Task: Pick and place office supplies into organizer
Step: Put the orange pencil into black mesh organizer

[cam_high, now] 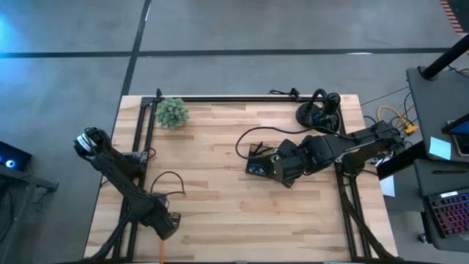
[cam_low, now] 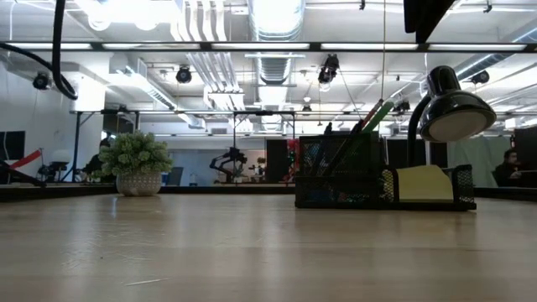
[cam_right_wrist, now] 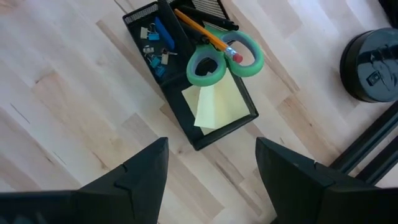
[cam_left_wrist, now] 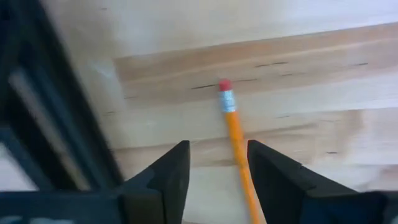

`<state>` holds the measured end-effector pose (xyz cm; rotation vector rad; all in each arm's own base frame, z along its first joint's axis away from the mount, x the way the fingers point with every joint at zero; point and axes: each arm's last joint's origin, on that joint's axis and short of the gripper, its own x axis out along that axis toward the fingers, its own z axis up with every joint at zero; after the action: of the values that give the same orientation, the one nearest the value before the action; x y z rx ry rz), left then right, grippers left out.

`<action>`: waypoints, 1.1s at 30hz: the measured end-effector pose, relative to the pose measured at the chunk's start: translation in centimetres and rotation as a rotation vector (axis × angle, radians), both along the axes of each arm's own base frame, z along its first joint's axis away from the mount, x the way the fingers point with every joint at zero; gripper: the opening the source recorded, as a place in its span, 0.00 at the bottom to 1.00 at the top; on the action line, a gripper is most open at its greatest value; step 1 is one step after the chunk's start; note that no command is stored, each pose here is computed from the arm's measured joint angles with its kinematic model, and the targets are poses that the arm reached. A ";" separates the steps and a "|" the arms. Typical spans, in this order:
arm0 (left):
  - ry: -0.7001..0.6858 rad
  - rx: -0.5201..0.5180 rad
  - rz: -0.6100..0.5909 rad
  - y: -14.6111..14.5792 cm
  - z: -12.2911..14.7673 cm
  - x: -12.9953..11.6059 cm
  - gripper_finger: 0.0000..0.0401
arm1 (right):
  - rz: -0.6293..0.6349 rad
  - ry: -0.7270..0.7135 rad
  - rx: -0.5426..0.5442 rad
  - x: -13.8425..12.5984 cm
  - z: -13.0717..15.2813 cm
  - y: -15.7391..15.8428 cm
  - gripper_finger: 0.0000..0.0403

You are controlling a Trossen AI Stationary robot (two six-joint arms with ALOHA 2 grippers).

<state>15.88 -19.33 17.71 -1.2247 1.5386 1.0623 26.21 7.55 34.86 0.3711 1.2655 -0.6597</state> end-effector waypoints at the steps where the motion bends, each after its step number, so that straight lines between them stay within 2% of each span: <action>1: -0.017 -0.002 0.011 -0.1 0.0 0.1 0.37 | 0.001 0.001 0.000 0.0 0.0 0.0 0.58; 5: -0.060 0.006 0.065 -0.2 -0.6 0.4 0.38 | 0.000 0.001 0.000 0.0 0.0 -0.1 0.58; 16: -0.013 0.044 0.081 -0.4 -1.9 0.6 0.37 | 0.000 -0.001 -0.005 0.0 0.0 -0.1 0.58; 27: -0.016 0.083 0.080 -0.3 -3.0 0.6 0.15 | -0.001 -0.007 -0.025 0.0 0.0 -0.1 0.58; 33: -0.024 0.080 0.053 0.1 -3.8 0.3 0.06 | 0.020 -0.001 -0.028 0.0 0.0 -0.1 0.58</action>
<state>16.14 -19.27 13.89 -1.2251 1.4384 1.1289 26.24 7.44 34.88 0.3351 1.2557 -0.6598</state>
